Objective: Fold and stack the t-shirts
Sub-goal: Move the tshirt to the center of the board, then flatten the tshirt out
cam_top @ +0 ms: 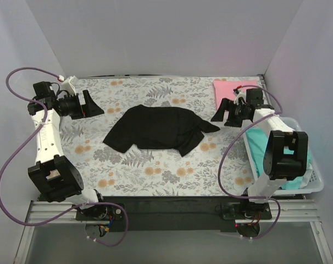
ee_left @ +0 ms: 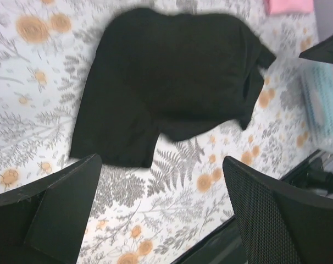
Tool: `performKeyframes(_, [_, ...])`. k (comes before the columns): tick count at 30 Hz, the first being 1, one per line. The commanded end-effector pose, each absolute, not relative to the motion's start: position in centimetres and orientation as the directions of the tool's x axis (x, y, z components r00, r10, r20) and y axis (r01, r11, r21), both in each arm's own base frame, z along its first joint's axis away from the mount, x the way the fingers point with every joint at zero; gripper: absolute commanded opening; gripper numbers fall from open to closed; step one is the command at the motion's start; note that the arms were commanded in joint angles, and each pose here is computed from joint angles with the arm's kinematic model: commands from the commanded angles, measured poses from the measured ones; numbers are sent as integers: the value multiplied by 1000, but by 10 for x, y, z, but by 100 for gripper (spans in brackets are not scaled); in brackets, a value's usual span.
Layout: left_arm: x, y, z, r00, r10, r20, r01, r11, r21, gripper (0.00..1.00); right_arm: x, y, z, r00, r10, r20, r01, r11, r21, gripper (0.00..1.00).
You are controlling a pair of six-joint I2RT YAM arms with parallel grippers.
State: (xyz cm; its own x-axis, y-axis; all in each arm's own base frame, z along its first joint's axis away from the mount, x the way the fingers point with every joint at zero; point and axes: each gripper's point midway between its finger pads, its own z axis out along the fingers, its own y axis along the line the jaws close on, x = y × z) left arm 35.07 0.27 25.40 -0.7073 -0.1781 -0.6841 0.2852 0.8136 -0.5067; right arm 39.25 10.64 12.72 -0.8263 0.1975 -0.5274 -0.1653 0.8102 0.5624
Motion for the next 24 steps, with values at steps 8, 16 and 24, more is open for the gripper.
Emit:
performKeyframes(8, [285,-56,149,-743,292,-602,530,806,-263,87,330,137,139,-706,-263,-657,-598,719,355,97])
performKeyframes(16, [318,-69,113,-741,363,-565,517,845,-135,74,301,183,104,-620,-521,-587,-739,639,213,70])
performKeyframes(24, [361,-50,90,-789,345,-509,430,901,-57,65,268,224,76,-508,-674,-536,-833,542,109,58])
